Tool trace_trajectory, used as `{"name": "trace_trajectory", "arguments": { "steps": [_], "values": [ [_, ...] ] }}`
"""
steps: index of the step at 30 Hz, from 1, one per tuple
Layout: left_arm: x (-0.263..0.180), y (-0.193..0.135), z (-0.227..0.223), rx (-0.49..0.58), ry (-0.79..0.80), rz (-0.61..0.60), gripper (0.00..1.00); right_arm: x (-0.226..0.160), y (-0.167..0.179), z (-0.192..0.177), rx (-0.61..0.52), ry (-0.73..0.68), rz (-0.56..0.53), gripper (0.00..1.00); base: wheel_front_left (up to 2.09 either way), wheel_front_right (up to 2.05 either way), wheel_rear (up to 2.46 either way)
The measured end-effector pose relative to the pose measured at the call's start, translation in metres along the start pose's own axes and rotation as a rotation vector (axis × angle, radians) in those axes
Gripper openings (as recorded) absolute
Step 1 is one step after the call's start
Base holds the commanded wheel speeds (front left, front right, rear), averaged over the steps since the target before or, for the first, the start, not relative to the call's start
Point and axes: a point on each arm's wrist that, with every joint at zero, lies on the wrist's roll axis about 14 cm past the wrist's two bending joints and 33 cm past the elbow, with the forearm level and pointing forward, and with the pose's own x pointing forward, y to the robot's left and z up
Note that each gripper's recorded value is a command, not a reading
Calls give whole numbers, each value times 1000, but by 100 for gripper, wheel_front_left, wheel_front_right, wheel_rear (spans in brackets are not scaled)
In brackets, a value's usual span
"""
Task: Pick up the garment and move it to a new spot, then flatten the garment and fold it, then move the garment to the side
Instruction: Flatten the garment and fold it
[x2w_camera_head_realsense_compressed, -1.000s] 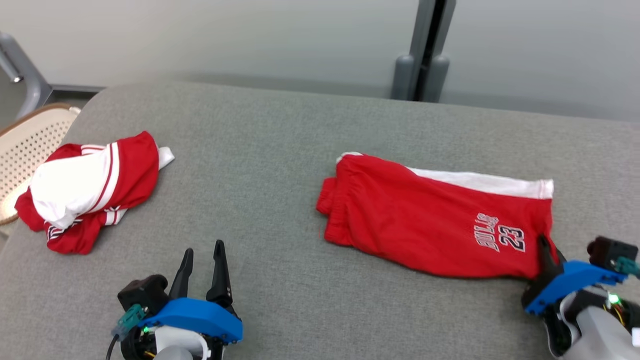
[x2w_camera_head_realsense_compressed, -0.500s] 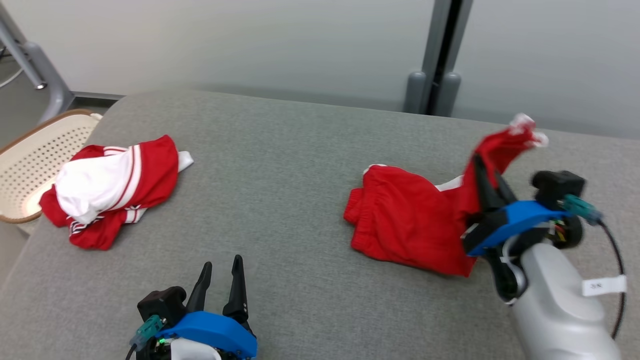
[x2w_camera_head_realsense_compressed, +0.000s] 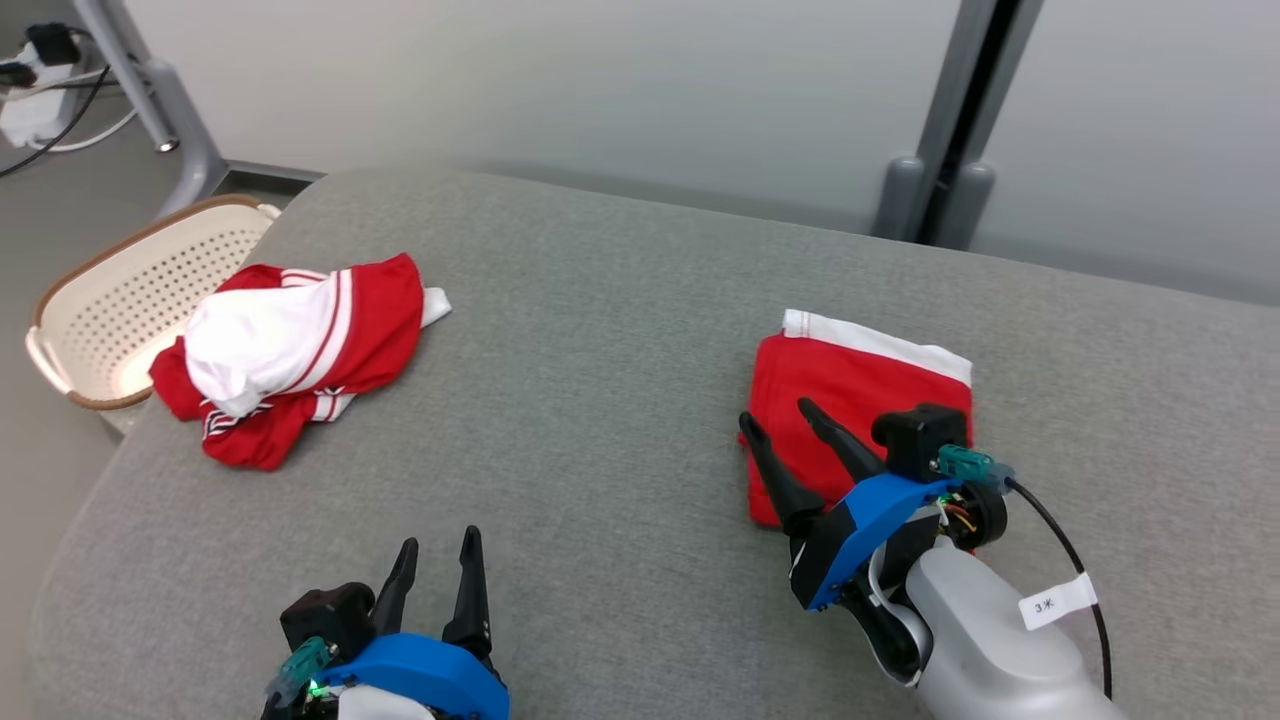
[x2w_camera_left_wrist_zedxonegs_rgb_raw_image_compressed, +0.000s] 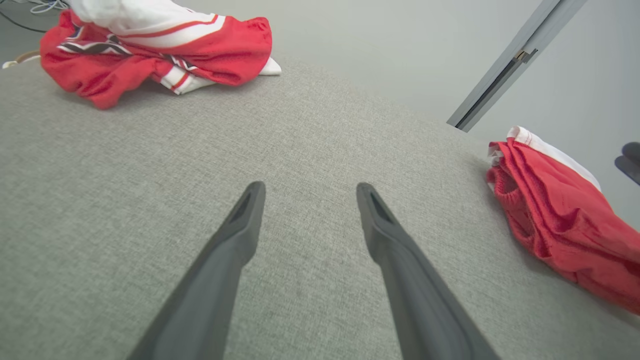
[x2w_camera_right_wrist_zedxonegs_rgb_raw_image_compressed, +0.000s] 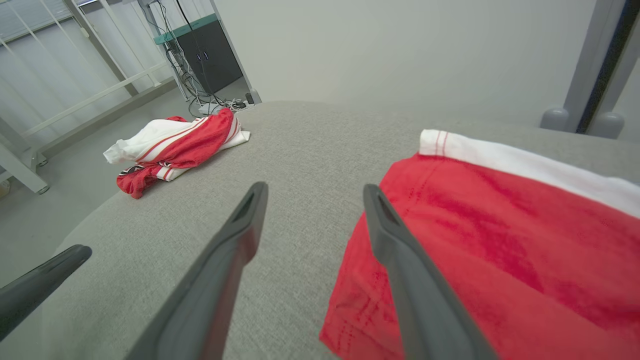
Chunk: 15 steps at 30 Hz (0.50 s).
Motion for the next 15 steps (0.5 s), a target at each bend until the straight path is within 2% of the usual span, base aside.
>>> {"name": "trace_trajectory", "arguments": {
  "steps": [3, 7, 11, 15],
  "values": [
    [4, -7, 2, 33, -5, -25, 100, -9, -13, 1, -2, -10, -38, 100, 0, 0, 0],
    [14, -27, 9, 116, -24, -88, 100, -27, -54, 21, -26, -76, -157, 100, 0, 0, 0],
    [24, -45, 19, 206, -60, -143, 100, -69, -106, 28, -67, -119, -322, 100, 0, 0, 0],
    [26, -61, 28, 277, -95, -192, 100, -110, -136, 24, -85, -140, -452, 100, 0, 0, 0]
  ]
}}
